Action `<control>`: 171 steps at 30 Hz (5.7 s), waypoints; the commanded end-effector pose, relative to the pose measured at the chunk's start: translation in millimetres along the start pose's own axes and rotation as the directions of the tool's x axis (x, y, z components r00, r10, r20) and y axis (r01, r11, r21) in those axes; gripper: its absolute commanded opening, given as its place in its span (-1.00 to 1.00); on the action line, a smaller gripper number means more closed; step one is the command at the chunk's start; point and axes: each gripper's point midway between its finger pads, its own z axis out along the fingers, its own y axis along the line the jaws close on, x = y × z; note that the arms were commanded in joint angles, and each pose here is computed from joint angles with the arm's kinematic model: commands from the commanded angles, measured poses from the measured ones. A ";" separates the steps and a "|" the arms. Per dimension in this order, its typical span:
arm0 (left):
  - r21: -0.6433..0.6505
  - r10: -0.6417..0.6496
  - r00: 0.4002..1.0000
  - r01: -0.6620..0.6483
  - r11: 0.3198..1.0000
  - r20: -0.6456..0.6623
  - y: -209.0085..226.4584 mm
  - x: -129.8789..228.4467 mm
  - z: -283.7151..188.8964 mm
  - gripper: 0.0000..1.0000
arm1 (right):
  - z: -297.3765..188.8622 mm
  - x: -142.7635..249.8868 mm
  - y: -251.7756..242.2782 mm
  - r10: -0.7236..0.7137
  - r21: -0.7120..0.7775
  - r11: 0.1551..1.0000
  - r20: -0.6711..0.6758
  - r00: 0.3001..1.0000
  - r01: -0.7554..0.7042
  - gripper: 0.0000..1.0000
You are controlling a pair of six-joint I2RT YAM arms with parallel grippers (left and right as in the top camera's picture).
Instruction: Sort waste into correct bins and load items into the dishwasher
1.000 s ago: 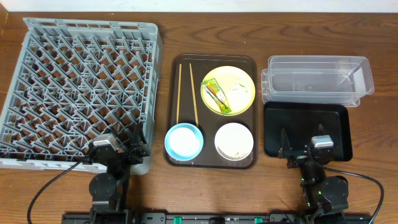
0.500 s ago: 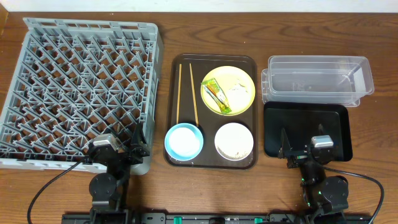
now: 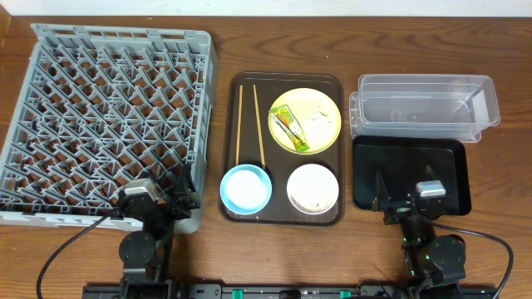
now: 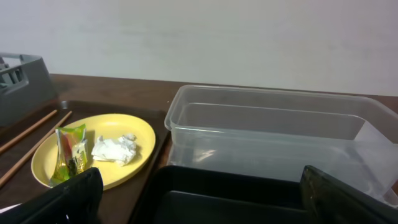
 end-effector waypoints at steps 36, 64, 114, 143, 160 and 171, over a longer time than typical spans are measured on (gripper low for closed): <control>-0.030 0.012 0.999 -0.014 0.999 -0.043 7.5 13.8 0.6 0.92 | 0.0 1.2 -2.5 -0.010 0.009 1.000 -0.002 1.000 0.010 0.98; 0.257 0.019 0.998 -0.033 0.966 0.057 -53.7 -37.9 -15.4 0.92 | -17.7 -50.0 58.9 0.033 -0.350 0.937 0.147 0.989 0.021 0.98; 0.104 -0.051 0.730 0.165 0.981 -0.681 -94.8 -75.7 27.0 0.92 | 184.2 96.8 130.7 -0.070 -0.120 0.989 -0.897 0.437 -0.088 0.34; 0.104 -0.051 0.730 0.165 0.981 -0.681 -94.8 -75.7 27.0 0.92 | 168.2 -6.7 -8.6 0.237 0.227 0.970 -0.796 0.556 -0.088 -0.98; 0.103 -0.051 0.730 0.165 0.981 -0.681 -94.8 -75.7 27.0 0.92 | 180.8 -20.8 107.9 -0.021 -0.204 0.954 -0.776 0.631 -0.220 0.16; 0.104 -0.051 0.730 0.165 0.981 -0.681 -94.8 -75.7 27.0 0.92 | 192.1 102.6 181.8 -0.251 -0.313 0.949 -0.826 0.505 -0.040 0.26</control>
